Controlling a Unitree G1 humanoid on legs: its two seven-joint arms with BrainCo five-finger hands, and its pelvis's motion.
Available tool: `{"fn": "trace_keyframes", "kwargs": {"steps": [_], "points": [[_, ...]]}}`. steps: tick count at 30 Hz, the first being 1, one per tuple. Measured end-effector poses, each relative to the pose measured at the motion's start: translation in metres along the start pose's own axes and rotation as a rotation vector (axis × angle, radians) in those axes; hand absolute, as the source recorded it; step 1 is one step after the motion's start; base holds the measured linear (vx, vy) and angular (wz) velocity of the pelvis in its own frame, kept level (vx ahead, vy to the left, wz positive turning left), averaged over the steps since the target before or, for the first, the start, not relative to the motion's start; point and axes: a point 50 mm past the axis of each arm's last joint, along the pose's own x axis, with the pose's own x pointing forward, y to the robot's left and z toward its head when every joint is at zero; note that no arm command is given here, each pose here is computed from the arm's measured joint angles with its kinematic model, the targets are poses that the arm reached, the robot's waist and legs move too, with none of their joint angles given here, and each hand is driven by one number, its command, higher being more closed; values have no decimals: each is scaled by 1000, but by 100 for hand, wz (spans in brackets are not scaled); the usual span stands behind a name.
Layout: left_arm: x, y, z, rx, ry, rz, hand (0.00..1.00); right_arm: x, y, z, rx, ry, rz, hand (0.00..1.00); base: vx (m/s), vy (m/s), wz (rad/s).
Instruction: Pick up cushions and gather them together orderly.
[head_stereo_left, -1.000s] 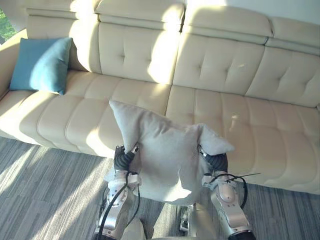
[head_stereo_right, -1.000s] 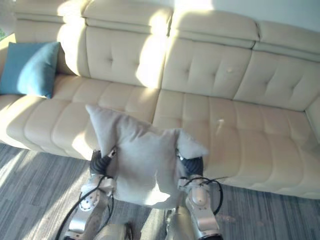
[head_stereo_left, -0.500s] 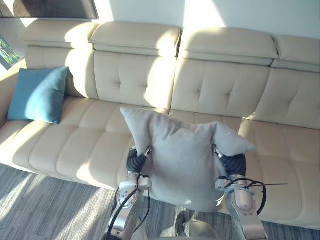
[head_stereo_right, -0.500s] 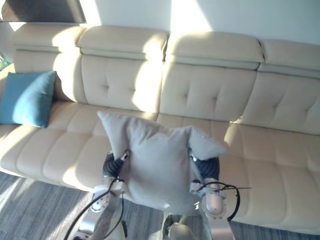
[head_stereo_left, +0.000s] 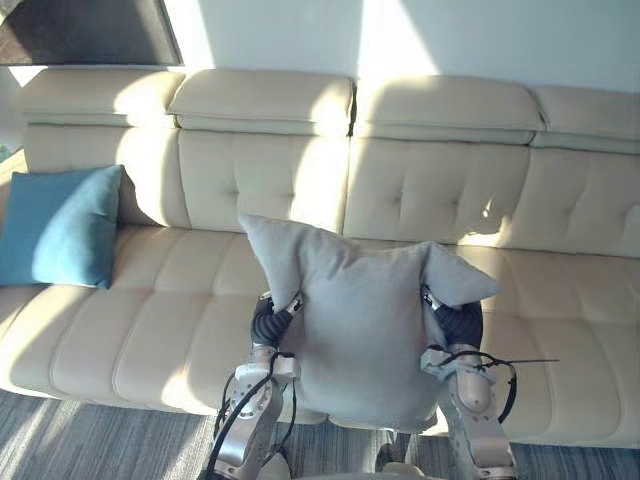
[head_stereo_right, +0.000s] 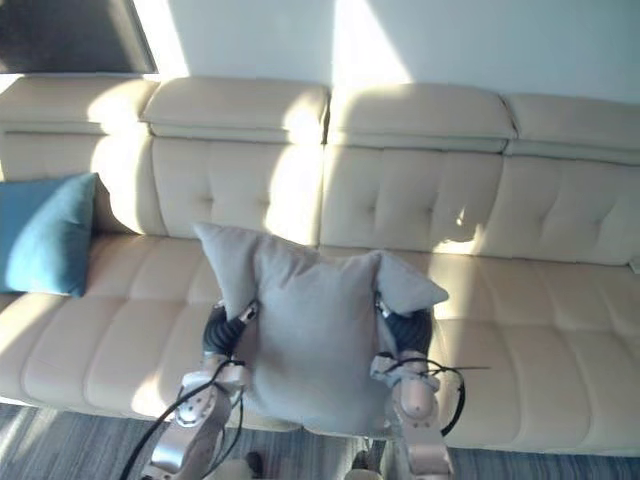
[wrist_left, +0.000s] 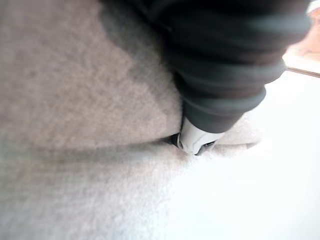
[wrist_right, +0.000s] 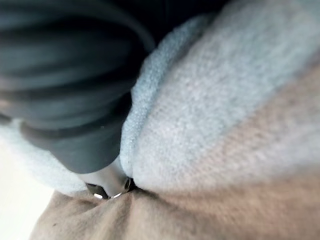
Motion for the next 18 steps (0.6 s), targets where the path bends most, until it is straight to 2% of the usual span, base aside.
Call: {"fn": "trace_keyframes", "kwargs": {"steps": [14,17,18], "points": [[23,4,25,45,-109,43,100,50,22,16,-150,-102,102,100,3,-22,-6],[47,2,39,77,-160,45,100,73,29,30,-183,-146,116,100,-80,3,11],[64,0,55,106,-212,36,100,90,35,47,-195,-199,115,100,-207,-2,9]]}}
